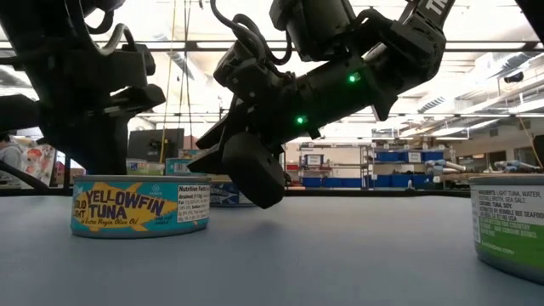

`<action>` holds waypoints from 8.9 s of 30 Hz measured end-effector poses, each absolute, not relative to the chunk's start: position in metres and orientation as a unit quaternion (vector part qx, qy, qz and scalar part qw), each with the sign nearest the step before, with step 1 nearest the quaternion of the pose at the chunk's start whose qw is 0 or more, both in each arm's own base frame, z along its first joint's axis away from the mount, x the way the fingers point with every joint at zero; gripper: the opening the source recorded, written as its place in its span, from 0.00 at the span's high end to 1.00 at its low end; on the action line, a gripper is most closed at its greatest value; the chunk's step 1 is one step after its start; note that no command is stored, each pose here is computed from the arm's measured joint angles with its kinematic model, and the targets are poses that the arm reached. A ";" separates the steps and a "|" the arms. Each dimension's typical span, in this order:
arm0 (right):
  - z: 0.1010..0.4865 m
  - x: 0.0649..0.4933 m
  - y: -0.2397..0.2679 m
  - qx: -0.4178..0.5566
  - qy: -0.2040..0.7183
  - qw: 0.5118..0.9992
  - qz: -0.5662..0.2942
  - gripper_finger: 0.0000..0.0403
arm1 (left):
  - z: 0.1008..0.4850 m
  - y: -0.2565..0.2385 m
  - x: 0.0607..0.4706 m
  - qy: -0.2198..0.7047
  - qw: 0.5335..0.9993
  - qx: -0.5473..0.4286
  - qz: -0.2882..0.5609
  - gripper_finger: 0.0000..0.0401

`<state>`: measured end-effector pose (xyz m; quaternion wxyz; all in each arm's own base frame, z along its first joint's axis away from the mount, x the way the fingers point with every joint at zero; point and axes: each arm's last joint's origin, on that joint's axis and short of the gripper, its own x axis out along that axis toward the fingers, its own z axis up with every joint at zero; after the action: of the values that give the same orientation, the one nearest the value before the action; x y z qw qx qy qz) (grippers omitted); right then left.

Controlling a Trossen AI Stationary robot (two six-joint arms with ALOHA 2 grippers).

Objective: Stack canned seafood by type on shelf
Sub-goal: Stack the green tuna can on top of the other green tuna can on the shelf, then stack the yellow blue tuna can on top of the other yellow blue tuna can on the shelf

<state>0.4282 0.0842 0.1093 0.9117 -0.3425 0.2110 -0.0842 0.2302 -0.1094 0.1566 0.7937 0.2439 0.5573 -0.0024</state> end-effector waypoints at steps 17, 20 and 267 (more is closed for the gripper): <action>0.104 0.425 0.093 -0.382 0.231 0.895 -0.015 0.31 | 0.191 -0.095 0.263 0.533 0.825 0.188 0.029 1.00; 0.104 0.426 0.087 -0.381 0.234 0.894 -0.026 0.29 | 0.197 -0.090 0.271 0.520 0.837 0.168 0.032 1.00; 0.192 0.336 0.098 -0.295 0.211 0.912 -0.192 0.99 | 0.231 0.161 0.213 0.679 0.592 0.093 0.424 0.64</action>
<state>0.3356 0.0984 0.1917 0.9119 -0.2953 0.2105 -0.1920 0.2132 0.1611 0.2313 0.5920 0.0928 0.6793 0.4235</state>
